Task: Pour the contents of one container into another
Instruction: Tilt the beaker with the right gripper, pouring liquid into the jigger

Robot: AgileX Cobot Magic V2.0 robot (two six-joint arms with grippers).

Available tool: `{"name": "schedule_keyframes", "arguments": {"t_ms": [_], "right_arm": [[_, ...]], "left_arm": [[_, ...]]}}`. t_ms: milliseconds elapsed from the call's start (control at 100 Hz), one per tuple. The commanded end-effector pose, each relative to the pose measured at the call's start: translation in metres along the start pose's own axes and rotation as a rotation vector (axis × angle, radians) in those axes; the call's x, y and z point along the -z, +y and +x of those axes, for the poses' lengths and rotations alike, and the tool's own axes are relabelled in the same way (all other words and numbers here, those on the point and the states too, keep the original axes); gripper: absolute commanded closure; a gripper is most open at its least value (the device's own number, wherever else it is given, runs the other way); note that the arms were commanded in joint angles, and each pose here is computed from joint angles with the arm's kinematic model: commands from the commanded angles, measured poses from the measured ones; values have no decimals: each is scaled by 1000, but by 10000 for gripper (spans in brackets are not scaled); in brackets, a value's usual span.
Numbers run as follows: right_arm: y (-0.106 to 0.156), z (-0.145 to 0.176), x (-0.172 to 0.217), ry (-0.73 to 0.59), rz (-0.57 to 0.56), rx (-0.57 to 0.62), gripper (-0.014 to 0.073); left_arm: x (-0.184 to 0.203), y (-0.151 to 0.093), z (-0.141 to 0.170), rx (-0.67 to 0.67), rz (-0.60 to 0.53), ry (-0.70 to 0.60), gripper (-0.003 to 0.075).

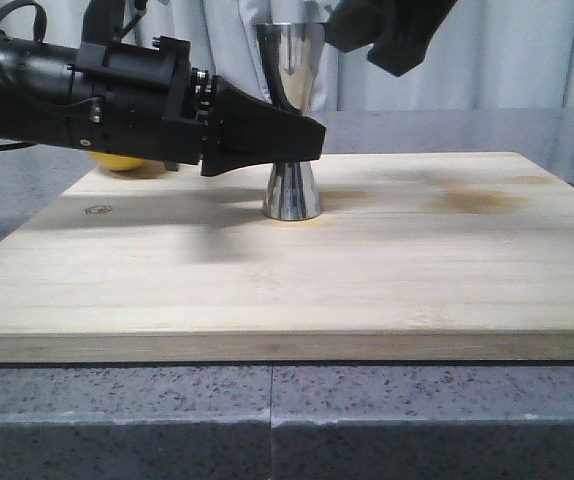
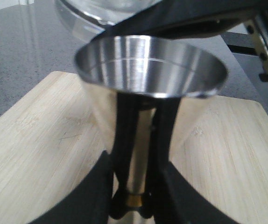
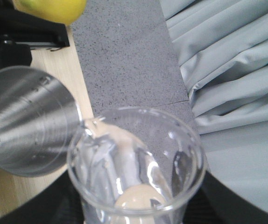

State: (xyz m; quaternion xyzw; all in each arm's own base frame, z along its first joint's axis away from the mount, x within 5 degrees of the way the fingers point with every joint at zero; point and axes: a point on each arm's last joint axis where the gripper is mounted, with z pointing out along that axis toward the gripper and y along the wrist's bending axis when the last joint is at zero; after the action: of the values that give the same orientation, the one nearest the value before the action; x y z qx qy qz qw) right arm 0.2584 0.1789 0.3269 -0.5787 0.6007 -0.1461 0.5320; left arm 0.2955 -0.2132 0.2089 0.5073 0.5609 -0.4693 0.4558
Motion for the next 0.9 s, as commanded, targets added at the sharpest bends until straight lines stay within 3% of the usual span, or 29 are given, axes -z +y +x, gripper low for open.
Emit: {"name": "schedule_keyframes", "arguments": {"t_ms": [0, 890], "right_arm": [[-17, -14, 11, -84, 69, 35, 358], [-17, -14, 11, -88, 76, 64, 358]], "left_arm": [[1, -6, -30, -33, 34, -145, 617], [1, -4, -29, -31, 15, -129, 617]]}}
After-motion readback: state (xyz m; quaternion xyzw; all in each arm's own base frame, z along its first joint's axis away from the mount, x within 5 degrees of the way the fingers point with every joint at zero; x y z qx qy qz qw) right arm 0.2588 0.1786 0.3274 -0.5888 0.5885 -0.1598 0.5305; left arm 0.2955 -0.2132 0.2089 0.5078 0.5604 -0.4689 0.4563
